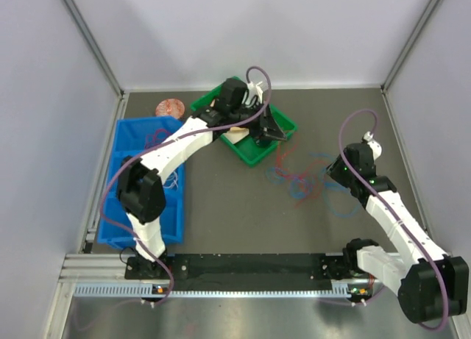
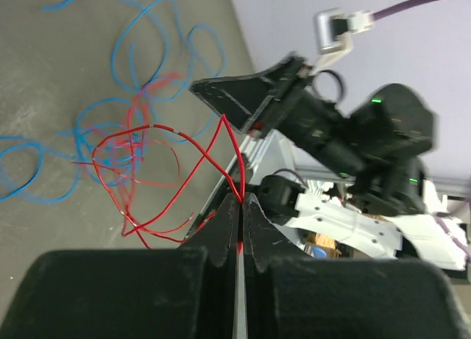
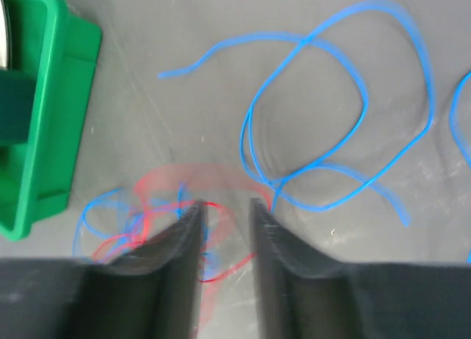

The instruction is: Untangle the cables

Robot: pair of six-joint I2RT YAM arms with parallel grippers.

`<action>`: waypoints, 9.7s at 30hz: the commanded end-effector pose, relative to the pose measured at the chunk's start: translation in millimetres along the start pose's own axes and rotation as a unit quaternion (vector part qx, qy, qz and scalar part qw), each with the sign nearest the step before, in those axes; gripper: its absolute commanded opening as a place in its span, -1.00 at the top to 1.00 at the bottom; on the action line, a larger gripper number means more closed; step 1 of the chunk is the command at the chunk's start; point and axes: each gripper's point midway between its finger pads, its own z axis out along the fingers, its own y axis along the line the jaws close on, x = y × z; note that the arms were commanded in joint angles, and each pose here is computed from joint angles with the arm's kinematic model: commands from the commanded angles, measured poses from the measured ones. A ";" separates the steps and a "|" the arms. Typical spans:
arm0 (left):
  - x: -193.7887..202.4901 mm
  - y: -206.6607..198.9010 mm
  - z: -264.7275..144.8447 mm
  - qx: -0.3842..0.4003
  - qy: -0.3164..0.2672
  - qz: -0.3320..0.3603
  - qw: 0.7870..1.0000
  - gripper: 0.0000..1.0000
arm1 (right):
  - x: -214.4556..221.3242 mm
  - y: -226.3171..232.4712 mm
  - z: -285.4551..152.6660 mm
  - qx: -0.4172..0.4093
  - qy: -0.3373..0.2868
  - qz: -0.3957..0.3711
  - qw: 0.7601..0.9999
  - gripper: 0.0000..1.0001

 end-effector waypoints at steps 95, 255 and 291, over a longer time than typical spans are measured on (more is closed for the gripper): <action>-39.1 101.9 -4.0 -0.177 -0.078 0.020 0.981 1.00 | 115.4 76.2 -6.1 -0.135 0.191 -0.297 0.926 0.15; -208.1 -101.1 -470.9 -0.377 -0.641 0.219 0.631 1.00 | 60.6 25.8 63.6 -0.018 0.165 -0.161 0.973 1.00; -214.3 -166.1 -489.1 -0.279 -0.688 0.269 0.614 1.00 | 67.5 30.3 62.8 -0.035 0.176 -0.151 0.972 1.00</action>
